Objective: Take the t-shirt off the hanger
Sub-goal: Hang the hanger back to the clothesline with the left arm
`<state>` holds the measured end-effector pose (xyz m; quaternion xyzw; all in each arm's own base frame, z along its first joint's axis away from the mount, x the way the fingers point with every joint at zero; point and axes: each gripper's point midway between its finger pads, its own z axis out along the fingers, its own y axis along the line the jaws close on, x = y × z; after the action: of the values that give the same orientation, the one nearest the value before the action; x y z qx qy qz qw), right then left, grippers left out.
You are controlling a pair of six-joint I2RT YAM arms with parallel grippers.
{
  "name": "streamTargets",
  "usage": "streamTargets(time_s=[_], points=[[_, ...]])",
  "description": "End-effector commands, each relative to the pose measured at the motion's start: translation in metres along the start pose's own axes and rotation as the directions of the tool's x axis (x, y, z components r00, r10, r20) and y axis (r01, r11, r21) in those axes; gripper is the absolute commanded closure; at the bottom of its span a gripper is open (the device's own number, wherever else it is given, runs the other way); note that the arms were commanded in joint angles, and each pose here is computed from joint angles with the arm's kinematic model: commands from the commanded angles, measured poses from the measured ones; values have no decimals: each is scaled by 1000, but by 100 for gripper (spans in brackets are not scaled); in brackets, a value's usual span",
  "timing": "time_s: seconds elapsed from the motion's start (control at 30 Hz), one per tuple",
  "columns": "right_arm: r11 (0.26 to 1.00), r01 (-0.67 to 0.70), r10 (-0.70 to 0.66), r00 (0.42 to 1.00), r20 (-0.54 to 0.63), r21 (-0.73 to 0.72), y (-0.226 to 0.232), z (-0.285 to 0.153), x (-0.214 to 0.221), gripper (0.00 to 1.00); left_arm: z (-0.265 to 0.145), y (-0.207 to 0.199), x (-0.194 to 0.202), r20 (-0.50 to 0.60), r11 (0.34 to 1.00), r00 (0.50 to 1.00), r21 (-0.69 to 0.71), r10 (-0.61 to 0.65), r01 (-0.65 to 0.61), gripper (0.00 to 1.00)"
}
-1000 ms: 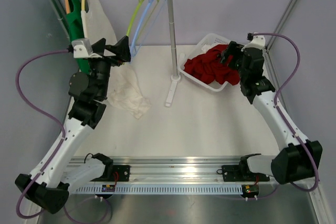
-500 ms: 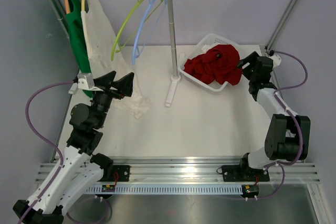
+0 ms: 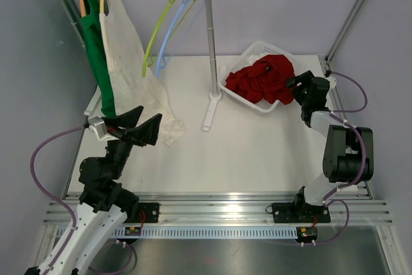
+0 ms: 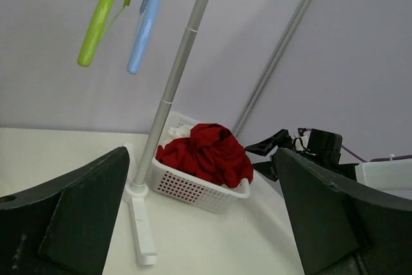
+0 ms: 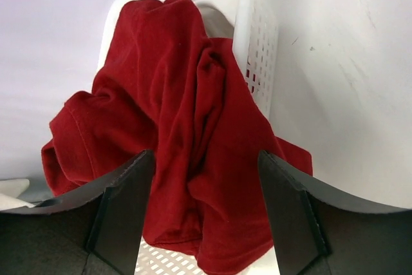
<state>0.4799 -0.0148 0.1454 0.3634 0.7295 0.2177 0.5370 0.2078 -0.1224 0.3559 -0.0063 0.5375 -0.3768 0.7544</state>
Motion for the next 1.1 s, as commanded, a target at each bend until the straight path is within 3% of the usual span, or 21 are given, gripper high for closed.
streamTargets(time_s=[0.0, 0.07, 0.2, 0.3, 0.43, 0.5, 0.53, 0.6, 0.67, 0.8, 1.07], points=[[996, -20, 23, 999, 30, -88, 18, 2, -11, 27, -2, -8, -1, 11, 999, 1000, 47, -8, 7, 1], [996, -13, 15, 1000, 23, -84, 15, 3, -8, 28, -1, -7, 1, 10, 999, 1000, 47, -5, 4, 1], [996, -5, 7, 1000, 24, -88, 12, 4, -6, 46, 0, -5, 4, 3, 999, 1000, 38, 1, -1, 1], [994, 2, 2, 999, 35, -113, 18, -1, -9, 77, 1, -4, 6, -4, 999, 1000, 36, 6, -6, 1], [988, 4, -3, 1000, 10, -151, 27, -4, -7, 85, 2, -2, 8, -16, 999, 1000, 28, 17, -16, 1], [988, 11, -9, 1000, 11, -154, 27, -5, -7, 82, 1, -3, 7, -14, 999, 1000, 31, 17, -16, 1], [989, 16, -14, 1000, 16, -150, 27, -4, -9, 62, 2, -2, 8, -14, 999, 1000, 29, 17, -16, 1], [992, 53, -50, 998, 28, -112, 21, -6, -13, 38, 2, -2, 8, -14, 999, 1000, 31, 18, -18, 1], [994, 85, -82, 995, 52, -64, 16, -10, -20, 22, 2, -2, 7, -13, 999, 1000, 30, 20, -19, 1], [990, 139, -137, 988, 75, -18, 13, -22, -30, 21, 2, -3, 8, -15, 999, 1000, 37, 18, -18, 1], [986, 168, -168, 985, -23, -13, 0, -12, -6, 22, 2, -6, 8, -18, 999, 1000, 46, 15, -15, 1]])
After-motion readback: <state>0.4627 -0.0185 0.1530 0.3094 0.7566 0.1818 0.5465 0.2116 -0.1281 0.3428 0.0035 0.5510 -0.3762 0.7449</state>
